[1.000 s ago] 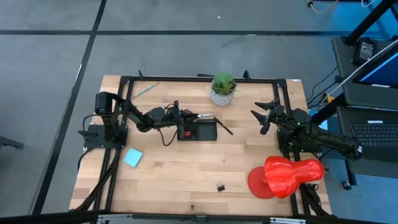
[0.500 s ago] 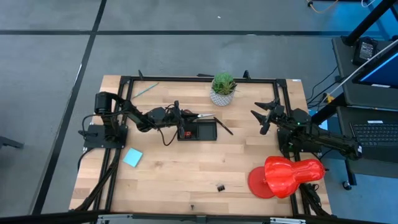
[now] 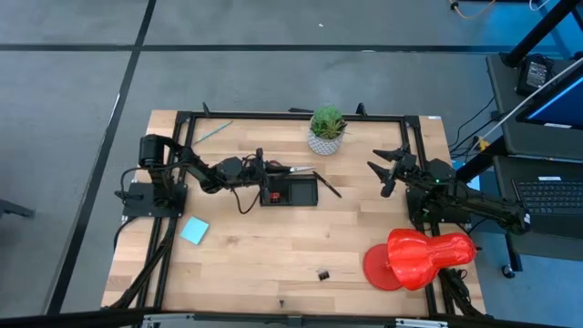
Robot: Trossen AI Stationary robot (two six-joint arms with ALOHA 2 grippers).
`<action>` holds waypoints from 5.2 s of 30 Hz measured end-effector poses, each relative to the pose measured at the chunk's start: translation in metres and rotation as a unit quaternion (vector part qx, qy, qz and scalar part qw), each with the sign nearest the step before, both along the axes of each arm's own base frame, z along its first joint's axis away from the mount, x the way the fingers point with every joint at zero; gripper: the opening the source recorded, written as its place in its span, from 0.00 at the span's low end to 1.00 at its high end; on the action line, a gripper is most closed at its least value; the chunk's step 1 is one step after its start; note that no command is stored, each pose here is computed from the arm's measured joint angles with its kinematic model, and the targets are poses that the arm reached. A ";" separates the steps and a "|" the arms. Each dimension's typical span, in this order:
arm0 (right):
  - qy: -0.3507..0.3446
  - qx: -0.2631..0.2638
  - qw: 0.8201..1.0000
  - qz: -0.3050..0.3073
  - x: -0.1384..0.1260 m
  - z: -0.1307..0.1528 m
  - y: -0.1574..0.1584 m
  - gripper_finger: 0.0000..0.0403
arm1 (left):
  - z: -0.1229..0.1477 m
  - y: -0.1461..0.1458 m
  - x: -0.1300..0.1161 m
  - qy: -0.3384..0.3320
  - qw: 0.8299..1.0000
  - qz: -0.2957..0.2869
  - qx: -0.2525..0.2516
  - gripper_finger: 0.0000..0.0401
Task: Pick and place office supplies into organizer
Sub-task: Put the bottom pen into the top left section of the desk organizer, then put the left pen into the top left section of the desk organizer
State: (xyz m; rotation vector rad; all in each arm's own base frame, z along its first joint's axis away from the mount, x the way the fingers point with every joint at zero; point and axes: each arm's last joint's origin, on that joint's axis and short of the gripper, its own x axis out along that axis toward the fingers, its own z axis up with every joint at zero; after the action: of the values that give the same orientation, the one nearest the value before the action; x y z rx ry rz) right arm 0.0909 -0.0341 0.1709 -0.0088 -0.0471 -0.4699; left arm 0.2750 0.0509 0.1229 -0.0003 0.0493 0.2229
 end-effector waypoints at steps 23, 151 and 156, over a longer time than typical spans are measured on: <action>0.000 0.000 1.000 0.000 0.000 0.000 0.000 0.56 | 0.063 -0.005 -0.021 -0.010 0.998 0.026 0.047 0.36; -0.031 0.017 0.999 0.007 0.000 0.004 0.000 0.56 | -0.013 -0.026 -0.088 0.398 0.825 0.324 -0.237 0.36; -0.031 0.018 0.999 0.007 0.000 0.004 0.000 0.56 | -0.016 -0.033 -0.091 0.374 0.832 0.344 -0.221 0.34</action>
State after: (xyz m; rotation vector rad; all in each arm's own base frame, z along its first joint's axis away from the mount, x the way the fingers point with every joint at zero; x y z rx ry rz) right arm 0.0908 -0.0337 0.1748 0.0412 -0.1001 -0.4570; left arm 0.1844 0.0183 0.1069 -0.4041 0.9000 0.9276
